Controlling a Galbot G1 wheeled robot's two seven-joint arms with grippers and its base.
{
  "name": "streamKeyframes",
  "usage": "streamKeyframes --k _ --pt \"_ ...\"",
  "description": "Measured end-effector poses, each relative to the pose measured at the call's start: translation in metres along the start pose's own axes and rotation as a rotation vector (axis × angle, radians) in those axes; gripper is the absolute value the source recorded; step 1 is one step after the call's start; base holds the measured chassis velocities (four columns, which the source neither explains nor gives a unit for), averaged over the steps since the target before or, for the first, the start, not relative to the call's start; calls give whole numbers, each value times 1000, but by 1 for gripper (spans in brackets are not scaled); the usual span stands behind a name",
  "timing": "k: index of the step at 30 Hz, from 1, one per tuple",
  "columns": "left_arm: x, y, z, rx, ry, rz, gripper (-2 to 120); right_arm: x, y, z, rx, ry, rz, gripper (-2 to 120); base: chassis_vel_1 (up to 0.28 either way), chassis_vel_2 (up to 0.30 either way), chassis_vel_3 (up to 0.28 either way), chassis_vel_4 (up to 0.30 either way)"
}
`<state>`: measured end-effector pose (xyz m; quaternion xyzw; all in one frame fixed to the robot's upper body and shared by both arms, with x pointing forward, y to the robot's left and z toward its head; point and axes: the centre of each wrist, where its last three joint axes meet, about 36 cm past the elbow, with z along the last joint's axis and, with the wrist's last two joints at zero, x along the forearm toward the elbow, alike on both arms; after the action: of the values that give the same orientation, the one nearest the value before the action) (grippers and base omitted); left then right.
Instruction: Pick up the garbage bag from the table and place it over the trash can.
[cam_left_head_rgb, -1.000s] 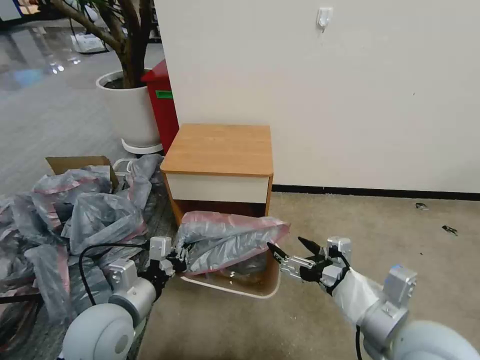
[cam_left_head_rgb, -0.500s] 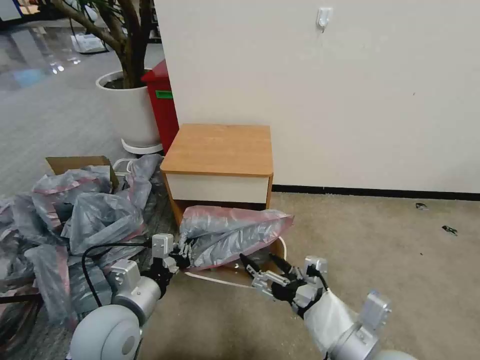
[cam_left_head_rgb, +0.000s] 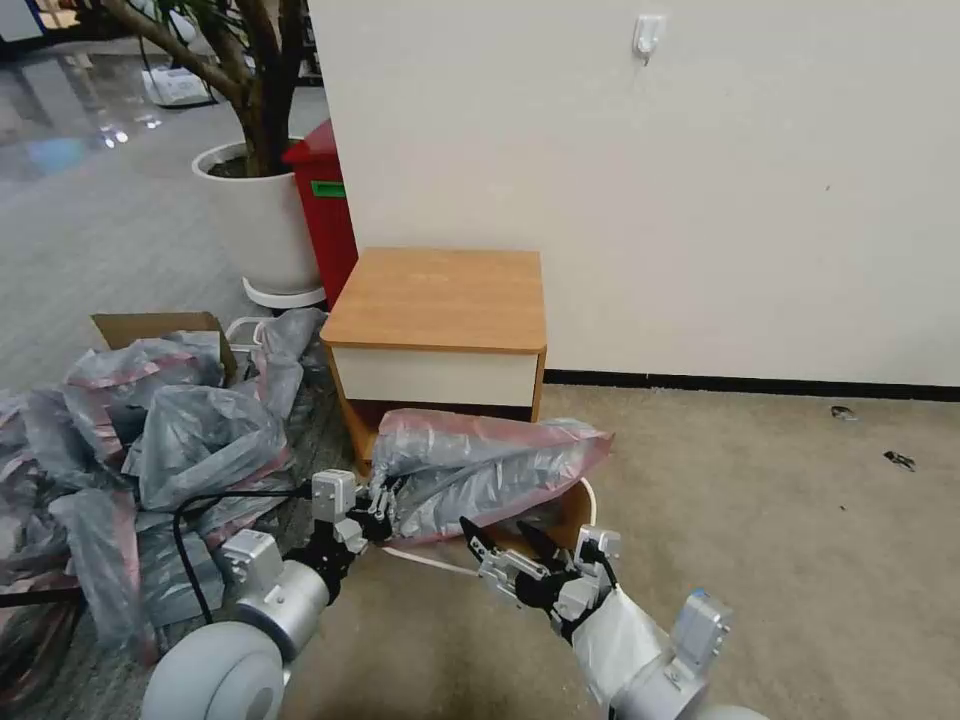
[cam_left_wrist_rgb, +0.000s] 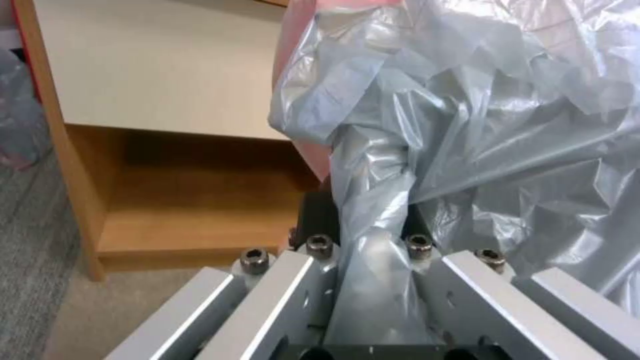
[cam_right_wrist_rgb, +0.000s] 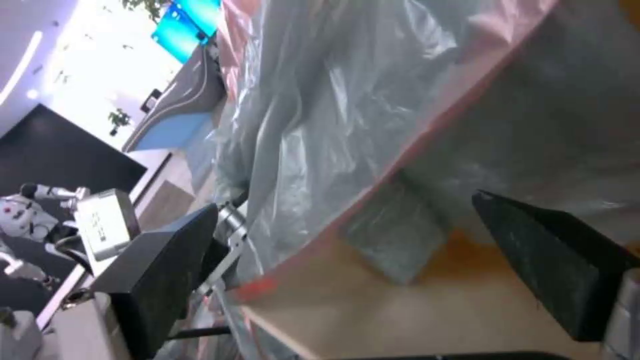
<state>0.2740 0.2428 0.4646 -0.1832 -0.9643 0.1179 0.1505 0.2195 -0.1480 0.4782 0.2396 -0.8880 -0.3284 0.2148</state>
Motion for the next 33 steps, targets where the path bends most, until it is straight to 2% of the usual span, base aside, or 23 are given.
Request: streamKeyframes --k 6,9,12,13,14,18,19,22,24,28,29,31,33 --pt "0 -2 3 -9 2 2 4 -5 -3 1 -3 -5 2 93 0 0 0 0" --pt "0 -1 6 -9 8 -2 4 -8 -3 4 -6 -6 -2 82 0 0 0 0" --pt "1 -1 7 -7 10 -4 4 -10 -3 6 -3 -8 -5 75 0 0 0 0" --pt "1 -1 8 -6 10 -4 4 -10 -3 7 0 -10 -7 67 0 0 0 0" --pt "1 -1 8 -6 10 -4 4 -10 -3 7 0 -10 -7 67 0 0 0 0" --pt "1 -2 9 0 13 -3 4 -13 -4 8 7 -18 -11 48 0 0 0 0" --pt "1 -2 9 0 13 -3 4 -13 -4 8 7 -18 -11 48 0 0 0 0" --pt "1 -2 10 1 15 -5 4 -14 -4 8 9 -23 -14 34 0 0 0 0" --pt "1 -2 10 1 15 -5 4 -14 -5 8 10 -25 -13 32 0 0 0 0" --pt "1 -1 11 2 15 -9 4 -15 -4 10 15 -36 -21 11 0 0 0 0" --pt "1 -1 11 2 15 -9 4 -15 -4 10 15 -36 -21 11 0 0 0 0" --pt "1 -1 11 5 15 -11 4 -15 -5 11 18 -37 -24 2 0 0 0 0" --pt "1 -1 12 7 16 -12 4 -15 -5 12 19 -37 -25 0 0 0 0 0"
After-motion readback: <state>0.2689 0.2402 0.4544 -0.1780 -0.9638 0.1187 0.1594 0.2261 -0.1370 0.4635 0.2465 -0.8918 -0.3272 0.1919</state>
